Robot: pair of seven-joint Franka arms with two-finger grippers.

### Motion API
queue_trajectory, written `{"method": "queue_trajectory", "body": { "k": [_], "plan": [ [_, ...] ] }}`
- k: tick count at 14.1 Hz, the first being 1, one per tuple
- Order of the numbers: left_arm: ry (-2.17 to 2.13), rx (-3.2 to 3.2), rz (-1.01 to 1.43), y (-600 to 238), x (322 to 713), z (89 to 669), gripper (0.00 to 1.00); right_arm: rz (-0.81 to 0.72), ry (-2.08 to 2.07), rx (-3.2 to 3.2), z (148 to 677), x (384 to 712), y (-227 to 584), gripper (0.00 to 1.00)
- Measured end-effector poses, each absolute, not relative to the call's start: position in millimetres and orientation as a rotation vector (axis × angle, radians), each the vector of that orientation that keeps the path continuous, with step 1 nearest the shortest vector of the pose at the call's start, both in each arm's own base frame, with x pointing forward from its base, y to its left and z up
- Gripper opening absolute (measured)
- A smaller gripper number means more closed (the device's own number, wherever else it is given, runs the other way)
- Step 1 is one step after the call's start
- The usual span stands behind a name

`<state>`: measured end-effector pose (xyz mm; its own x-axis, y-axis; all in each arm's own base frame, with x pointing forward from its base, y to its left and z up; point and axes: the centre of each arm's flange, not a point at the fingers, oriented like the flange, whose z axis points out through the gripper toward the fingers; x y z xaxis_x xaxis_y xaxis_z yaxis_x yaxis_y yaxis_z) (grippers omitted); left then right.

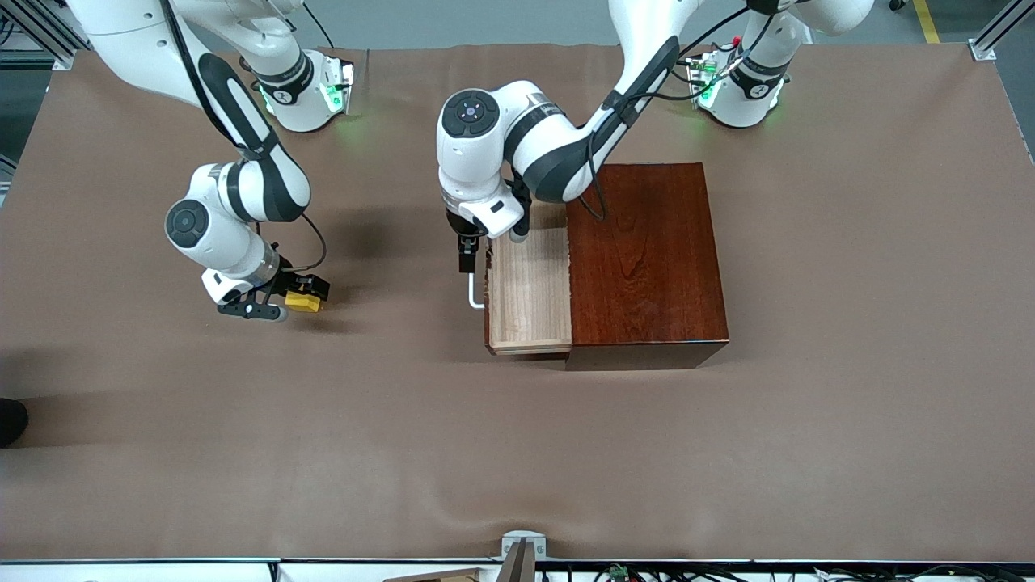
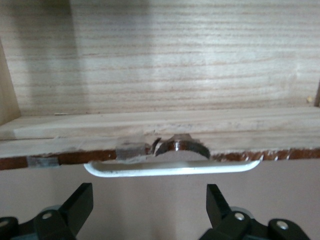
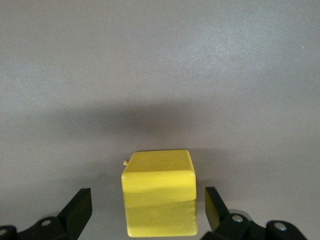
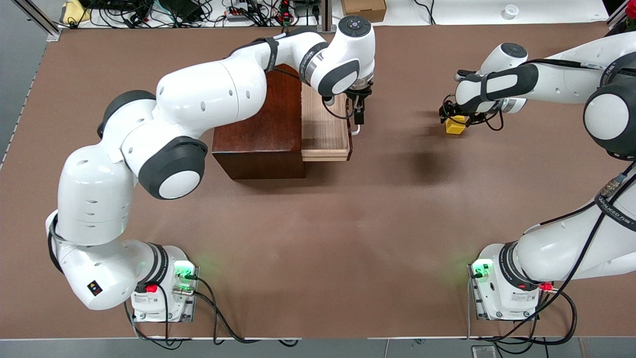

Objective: Open drawer, take yellow block, close drawer
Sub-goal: 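Release the cube on the table while the left gripper pushes the drawer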

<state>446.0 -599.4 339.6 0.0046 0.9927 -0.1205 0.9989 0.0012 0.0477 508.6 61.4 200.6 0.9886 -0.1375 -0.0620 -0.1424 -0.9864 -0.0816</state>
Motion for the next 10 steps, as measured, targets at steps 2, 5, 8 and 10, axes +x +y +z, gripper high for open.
{"method": "queue_trajectory", "body": {
  "k": [2,5,8,10],
  "plan": [
    [2.150,2.137,-0.068,-596.0,450.2,332.7,1.00,0.175,0.236,-3.030,215.0,522.9,56.2,1.00],
    [2.161,2.145,-0.065,-595.4,451.0,323.0,1.00,0.269,0.289,-2.993,264.4,558.2,24.8,1.00],
    [2.167,2.133,-0.054,-592.0,456.6,324.4,1.00,0.257,0.333,-2.967,324.3,583.2,-5.7,1.00],
    [2.169,2.128,-0.045,-590.3,459.5,325.6,1.00,0.275,0.346,-2.951,370.6,593.7,-20.8,1.00]
  ]
}}
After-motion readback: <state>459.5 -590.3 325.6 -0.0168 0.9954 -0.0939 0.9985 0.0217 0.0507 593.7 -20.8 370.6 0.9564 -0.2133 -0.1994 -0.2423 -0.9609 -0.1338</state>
